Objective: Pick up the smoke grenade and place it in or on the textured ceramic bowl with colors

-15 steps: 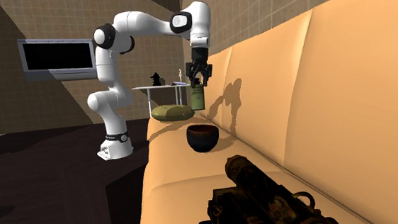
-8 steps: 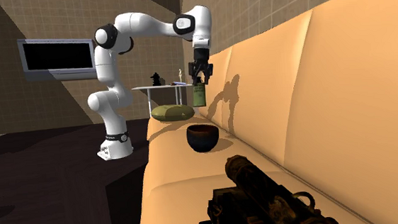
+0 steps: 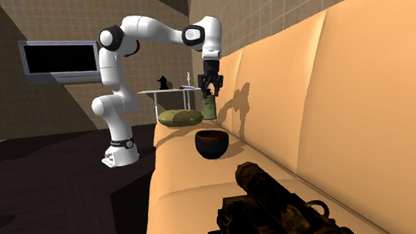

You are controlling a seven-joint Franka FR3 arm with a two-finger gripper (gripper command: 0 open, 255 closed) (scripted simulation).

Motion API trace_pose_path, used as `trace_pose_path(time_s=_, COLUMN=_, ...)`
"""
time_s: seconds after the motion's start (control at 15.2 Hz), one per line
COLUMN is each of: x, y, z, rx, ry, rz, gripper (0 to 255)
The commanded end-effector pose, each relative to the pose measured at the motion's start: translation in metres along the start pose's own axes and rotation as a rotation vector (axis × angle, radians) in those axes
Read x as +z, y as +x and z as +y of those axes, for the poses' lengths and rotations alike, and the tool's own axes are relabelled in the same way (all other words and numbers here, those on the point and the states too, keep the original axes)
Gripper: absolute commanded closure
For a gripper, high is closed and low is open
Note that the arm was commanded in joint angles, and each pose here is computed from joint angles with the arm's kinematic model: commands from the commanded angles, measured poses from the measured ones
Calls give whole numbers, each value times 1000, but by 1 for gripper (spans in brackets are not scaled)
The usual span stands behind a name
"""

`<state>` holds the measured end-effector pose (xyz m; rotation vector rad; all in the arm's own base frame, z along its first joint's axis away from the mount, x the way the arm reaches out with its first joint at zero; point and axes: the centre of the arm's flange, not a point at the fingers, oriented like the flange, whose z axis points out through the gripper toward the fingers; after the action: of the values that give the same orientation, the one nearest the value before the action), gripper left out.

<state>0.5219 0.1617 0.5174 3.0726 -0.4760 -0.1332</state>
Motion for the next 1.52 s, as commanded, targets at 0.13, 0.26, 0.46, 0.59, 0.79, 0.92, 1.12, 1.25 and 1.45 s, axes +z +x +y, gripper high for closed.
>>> trace_pose_path(time_s=0.13, x=21, y=1, z=0, rx=0, ry=1, rz=1, gripper=255)
trace_pose_path(time_s=0.26, x=32, y=2, z=0, rx=0, ry=1, rz=1, gripper=255)
trace_pose_path(time_s=0.46, x=48, y=3, z=-1, rx=0, ry=1, rz=1, gripper=255)
trace_pose_path(time_s=0.59, x=58, y=4, z=-1, rx=0, ry=1, rz=1, gripper=255)
trace_pose_path(time_s=0.79, x=63, y=4, z=-2, rx=0, ry=1, rz=1, gripper=255)
trace_pose_path(time_s=0.92, x=63, y=4, z=-2, rx=0, ry=1, rz=1, gripper=255)
trace_pose_path(time_s=1.12, x=63, y=4, z=-2, rx=0, ry=1, rz=1, gripper=255)
trace_pose_path(time_s=1.25, x=63, y=4, z=-2, rx=0, ry=1, rz=1, gripper=0)
trace_pose_path(time_s=1.45, x=63, y=4, z=-2, rx=0, ry=1, rz=1, gripper=0)
